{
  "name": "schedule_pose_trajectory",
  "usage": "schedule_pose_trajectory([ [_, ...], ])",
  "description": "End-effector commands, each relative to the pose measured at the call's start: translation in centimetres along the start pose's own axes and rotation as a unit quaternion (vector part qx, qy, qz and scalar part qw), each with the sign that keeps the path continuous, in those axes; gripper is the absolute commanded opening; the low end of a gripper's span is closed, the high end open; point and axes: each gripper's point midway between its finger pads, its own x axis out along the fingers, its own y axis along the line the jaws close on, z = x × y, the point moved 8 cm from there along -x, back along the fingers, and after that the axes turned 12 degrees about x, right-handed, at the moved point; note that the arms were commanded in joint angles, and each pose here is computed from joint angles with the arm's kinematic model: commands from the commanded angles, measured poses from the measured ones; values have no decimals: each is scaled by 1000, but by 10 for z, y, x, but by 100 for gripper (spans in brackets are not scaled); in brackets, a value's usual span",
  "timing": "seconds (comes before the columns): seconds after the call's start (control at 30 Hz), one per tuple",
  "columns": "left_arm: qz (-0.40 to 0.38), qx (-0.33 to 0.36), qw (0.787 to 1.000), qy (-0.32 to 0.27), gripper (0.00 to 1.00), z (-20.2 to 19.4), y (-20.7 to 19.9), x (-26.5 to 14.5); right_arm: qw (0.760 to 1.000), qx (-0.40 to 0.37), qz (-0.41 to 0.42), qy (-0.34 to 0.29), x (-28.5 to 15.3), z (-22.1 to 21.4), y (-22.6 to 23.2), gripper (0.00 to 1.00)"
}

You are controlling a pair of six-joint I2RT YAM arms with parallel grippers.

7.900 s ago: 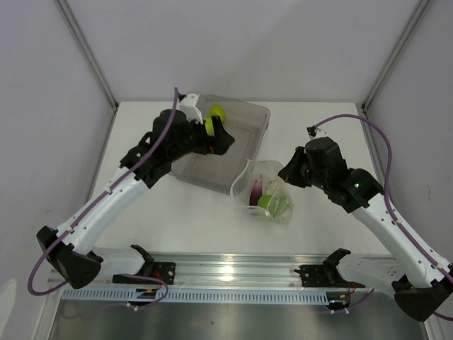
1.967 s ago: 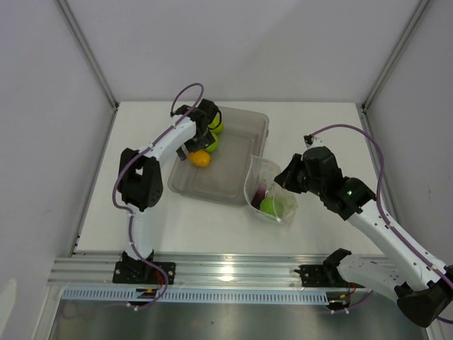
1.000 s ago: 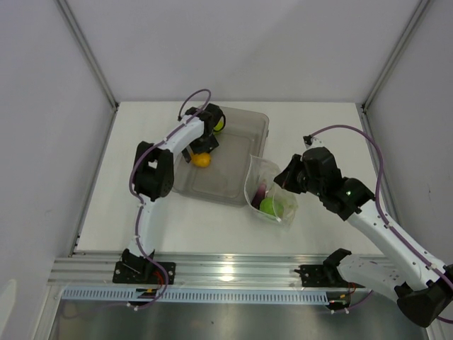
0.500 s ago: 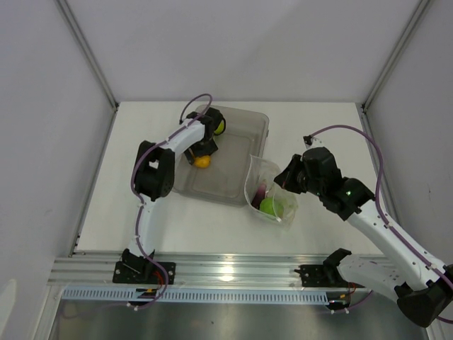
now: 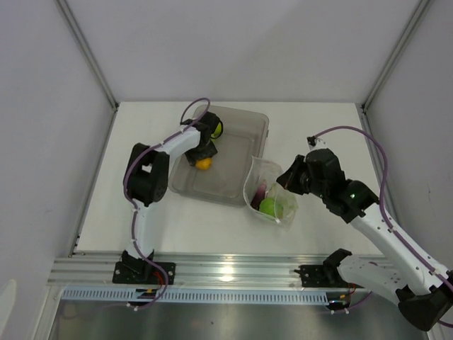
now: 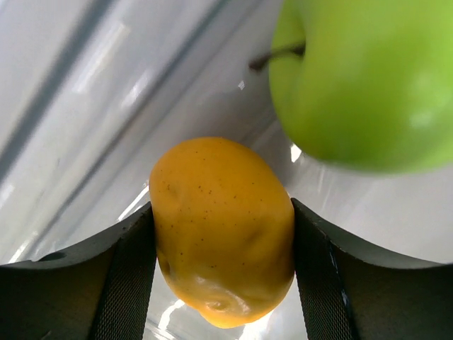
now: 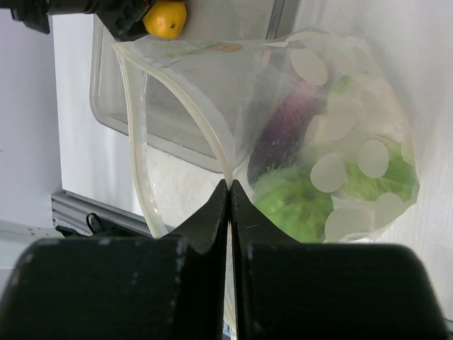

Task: Place the food in the zip-top bag and seal the zipper
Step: Pick up the fake vegetable from the bin.

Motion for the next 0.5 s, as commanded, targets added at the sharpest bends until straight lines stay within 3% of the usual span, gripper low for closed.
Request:
schedule_pose_trajectory([
  [0.0, -82, 9, 996, -46, 1, 9, -4, -42, 1000, 3, 0, -20, -7, 5, 0, 0],
  [0.17, -175, 46, 979, -93, 1, 4, -9, -93, 1000, 8, 4, -24, -11, 9, 2, 0],
  [0.3, -261, 79, 952, -138, 1, -3, -5, -137, 1000, 10, 4, -29, -14, 11, 4, 0],
  [0.4, -326, 98, 927, -158, 1, -11, 3, -171, 999, 9, -4, -31, -12, 12, 3, 0],
  [0.47, -393, 107, 891, -199, 1, -10, 9, -208, 999, 10, -9, -30, -9, 13, 3, 0],
])
